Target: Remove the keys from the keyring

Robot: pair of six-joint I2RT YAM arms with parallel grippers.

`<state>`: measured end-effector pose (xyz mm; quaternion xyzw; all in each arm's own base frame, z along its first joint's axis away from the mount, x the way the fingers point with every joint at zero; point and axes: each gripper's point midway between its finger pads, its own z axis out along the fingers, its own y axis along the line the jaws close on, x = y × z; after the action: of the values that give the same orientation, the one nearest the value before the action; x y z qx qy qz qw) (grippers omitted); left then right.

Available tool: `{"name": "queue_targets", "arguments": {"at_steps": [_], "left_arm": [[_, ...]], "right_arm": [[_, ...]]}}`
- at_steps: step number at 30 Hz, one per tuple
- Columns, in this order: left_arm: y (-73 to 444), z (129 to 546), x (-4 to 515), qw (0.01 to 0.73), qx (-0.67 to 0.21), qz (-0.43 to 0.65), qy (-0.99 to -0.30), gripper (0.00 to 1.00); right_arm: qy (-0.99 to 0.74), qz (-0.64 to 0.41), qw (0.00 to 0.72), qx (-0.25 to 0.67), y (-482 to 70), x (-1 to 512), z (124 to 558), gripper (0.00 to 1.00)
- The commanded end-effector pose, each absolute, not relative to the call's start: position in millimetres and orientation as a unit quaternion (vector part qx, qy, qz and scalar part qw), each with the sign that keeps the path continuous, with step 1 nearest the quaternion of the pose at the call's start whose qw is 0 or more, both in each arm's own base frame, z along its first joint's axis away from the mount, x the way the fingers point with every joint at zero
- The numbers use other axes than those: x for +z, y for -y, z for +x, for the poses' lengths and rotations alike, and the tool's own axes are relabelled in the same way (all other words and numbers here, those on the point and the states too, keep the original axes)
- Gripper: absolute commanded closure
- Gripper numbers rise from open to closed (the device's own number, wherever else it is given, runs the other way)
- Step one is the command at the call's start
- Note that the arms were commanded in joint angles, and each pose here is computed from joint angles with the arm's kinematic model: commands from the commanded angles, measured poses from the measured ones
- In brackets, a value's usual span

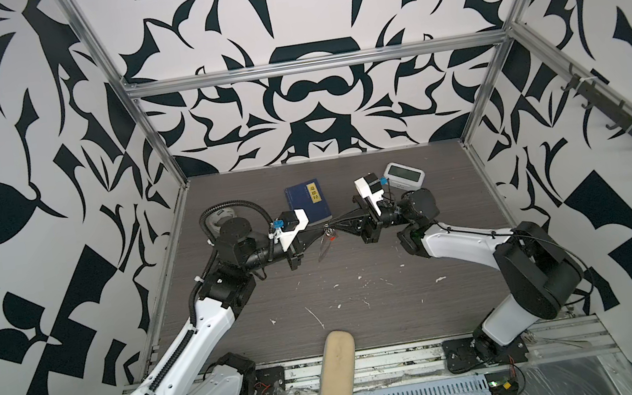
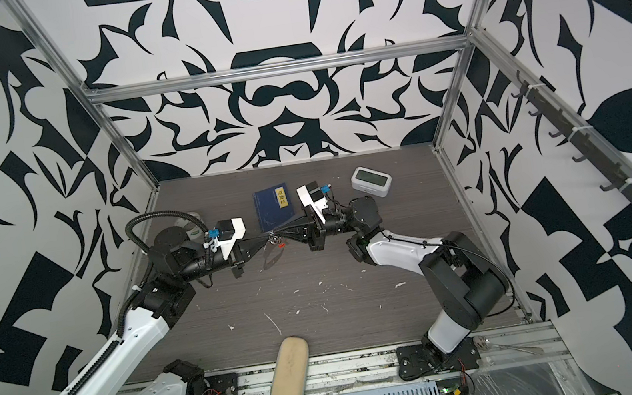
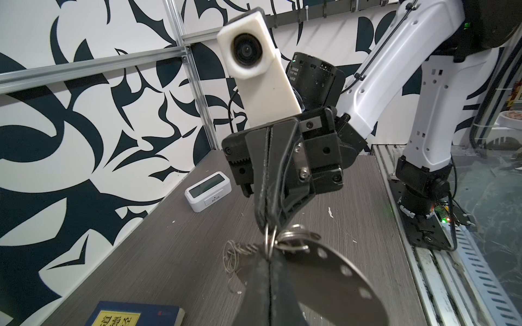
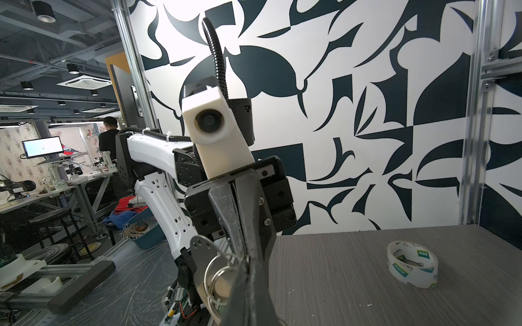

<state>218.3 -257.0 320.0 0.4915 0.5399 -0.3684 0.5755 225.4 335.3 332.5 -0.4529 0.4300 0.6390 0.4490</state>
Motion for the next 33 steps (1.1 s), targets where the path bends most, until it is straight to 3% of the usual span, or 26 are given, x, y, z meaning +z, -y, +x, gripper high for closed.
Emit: {"name": "queue_targets", "arguments": {"at_steps": [1, 2, 4, 8, 18, 24, 33], "left_arm": [[254.3, 219.5, 323.1, 0.598, -0.344, 0.497, -0.526, 1.0], [253.7, 219.2, 323.0, 0.599, -0.343, 0.497, -0.526, 1.0], [252.6, 218.7, 323.5, 0.598, -0.341, 0.498, -0.527, 1.0], [251.6, 217.7, 323.4, 0.597, -0.341, 0.5, -0.527, 1.0], [251.7, 219.4, 327.1, 0.597, -0.346, 0.497, -0.527, 1.0], [253.4, 219.8, 328.4, 0.595, -0.352, 0.496, -0.525, 1.0], [254.5, 221.8, 329.5, 0.595, -0.356, 0.493, -0.526, 1.0]], "right_arm": [[-0.397, -0.463, 0.467, 0.641, -336.6, 355.6, 215.8, 1.0], [-0.399, -0.461, 0.468, 0.64, -335.3, 355.0, 217.0, 0.97], [-0.406, -0.454, 0.472, 0.638, -331.0, 354.9, 221.8, 0.8], [-0.414, -0.446, 0.483, 0.63, -319.6, 354.4, 227.5, 0.68], [-0.446, -0.44, 0.476, 0.618, -310.6, 331.5, 229.7, 0.61], [-0.456, -0.437, 0.462, 0.623, -314.5, 317.8, 229.4, 0.5], [-0.452, -0.44, 0.438, 0.641, -328.7, 308.6, 228.3, 0.47]]}}
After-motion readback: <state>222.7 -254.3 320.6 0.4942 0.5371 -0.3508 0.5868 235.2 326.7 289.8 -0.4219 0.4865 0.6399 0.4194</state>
